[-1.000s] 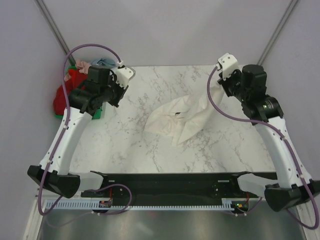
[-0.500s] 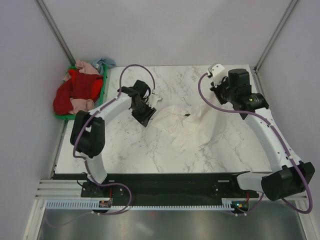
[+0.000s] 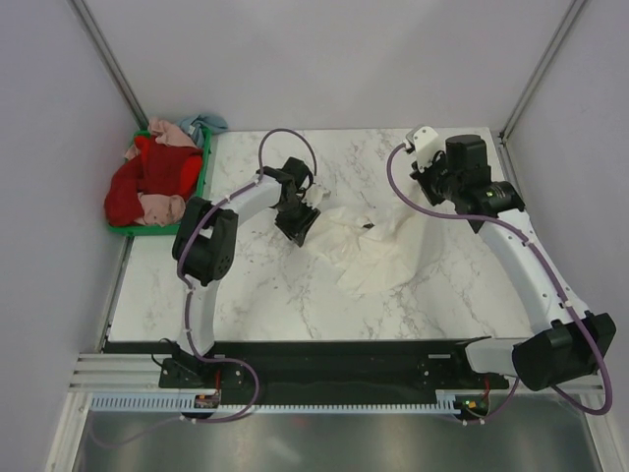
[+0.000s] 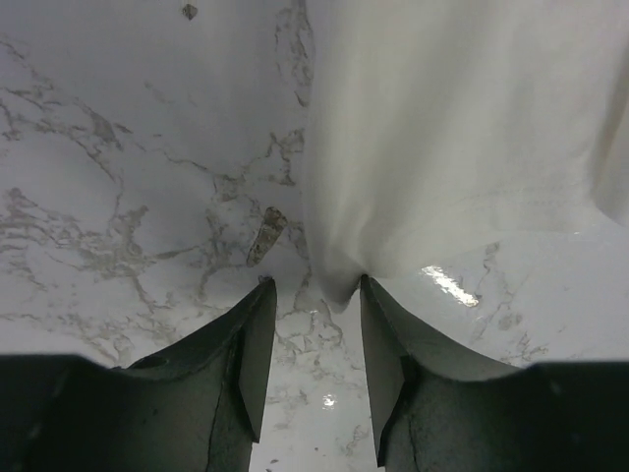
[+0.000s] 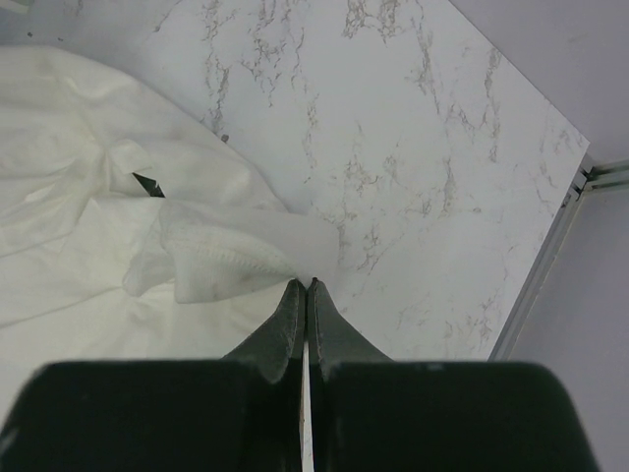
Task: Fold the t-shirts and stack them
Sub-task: Flatten the tshirt out
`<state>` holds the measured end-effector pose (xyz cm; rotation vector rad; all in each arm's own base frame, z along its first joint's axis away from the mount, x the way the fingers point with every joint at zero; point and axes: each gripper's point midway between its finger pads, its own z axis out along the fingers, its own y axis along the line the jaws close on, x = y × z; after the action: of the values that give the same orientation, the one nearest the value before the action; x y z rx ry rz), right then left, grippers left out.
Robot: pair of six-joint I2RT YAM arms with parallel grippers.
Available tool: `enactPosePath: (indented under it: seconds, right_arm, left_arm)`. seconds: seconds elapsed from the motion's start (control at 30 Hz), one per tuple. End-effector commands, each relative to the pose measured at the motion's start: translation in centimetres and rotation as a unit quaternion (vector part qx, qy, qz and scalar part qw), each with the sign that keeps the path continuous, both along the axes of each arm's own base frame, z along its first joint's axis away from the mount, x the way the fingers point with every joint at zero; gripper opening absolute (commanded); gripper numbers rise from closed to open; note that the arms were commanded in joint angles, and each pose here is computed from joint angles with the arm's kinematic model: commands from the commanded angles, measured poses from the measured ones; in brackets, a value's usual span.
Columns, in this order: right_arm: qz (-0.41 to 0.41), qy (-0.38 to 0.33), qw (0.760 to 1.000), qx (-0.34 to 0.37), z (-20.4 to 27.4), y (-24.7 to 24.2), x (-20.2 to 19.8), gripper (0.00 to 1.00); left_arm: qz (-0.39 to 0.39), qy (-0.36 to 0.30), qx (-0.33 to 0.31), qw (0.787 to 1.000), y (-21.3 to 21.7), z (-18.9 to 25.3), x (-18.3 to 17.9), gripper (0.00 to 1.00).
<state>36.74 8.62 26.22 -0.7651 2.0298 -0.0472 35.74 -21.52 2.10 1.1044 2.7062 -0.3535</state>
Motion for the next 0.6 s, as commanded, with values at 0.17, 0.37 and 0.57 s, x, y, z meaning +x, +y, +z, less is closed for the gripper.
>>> enactPosePath:
  seconds: [0.17, 0.37, 0.57]
  right_arm:
    - [0.009, -0.009, 1.000, 0.007, 0.0, 0.6, 1.3, 0.00]
    - [-0.007, -0.031, 0.999, 0.000, 1.1, 0.2, 2.7, 0.00]
    - [-0.072, -0.108, 0.991, 0.040, 6.9, -1.0, 5.9, 0.00]
  left_arm:
    - [-0.004, 0.014, -0.055, 0.998, -3.0, 1.0, 1.1, 0.12]
    - [-0.003, -0.038, -0.099, 0.994, -2.7, 7.8, 1.1, 0.02]
    - [0.026, -0.211, -0.120, 0.970, 3.0, 21.0, 2.0, 0.02]
